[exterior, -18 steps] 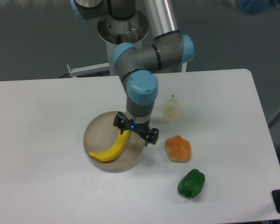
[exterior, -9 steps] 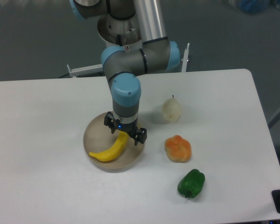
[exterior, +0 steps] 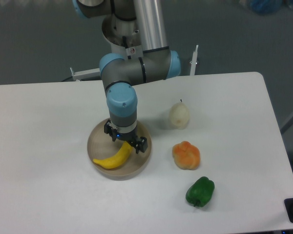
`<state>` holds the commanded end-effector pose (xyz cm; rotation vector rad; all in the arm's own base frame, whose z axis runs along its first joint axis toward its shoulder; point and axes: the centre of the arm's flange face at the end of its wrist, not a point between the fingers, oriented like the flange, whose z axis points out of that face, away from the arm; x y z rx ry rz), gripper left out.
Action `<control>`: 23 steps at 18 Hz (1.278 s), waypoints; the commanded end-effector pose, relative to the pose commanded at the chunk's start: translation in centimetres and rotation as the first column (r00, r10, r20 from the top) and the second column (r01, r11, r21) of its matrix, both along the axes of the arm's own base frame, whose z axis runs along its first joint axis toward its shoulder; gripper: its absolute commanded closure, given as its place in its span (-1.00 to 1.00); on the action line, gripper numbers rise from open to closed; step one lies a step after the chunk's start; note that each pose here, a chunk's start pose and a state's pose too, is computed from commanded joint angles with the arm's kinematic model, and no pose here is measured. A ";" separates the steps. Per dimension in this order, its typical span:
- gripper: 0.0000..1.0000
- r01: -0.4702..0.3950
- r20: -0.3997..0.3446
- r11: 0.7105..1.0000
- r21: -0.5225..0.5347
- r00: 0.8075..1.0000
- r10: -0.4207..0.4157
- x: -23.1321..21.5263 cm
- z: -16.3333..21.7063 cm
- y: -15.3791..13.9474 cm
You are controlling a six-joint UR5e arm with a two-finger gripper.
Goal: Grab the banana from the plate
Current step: 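Lower the gripper onto the banana's middle and close on it, then lift the held banana off the plate and carry it toward the orange roll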
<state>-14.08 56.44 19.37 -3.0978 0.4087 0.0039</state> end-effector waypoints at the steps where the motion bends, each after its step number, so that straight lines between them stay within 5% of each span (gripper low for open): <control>1: -0.23 0.000 0.001 1.000 -0.001 1.000 0.000 0.0 0.0 0.0; 8: 0.23 0.003 -0.002 1.000 0.004 1.000 -0.003 -0.2 0.2 0.2; 15: 0.24 0.003 -0.010 1.000 0.022 1.000 -0.003 -0.5 1.3 0.3; 23: 0.24 0.052 -0.072 0.995 0.091 0.996 -0.045 -6.6 8.9 -0.1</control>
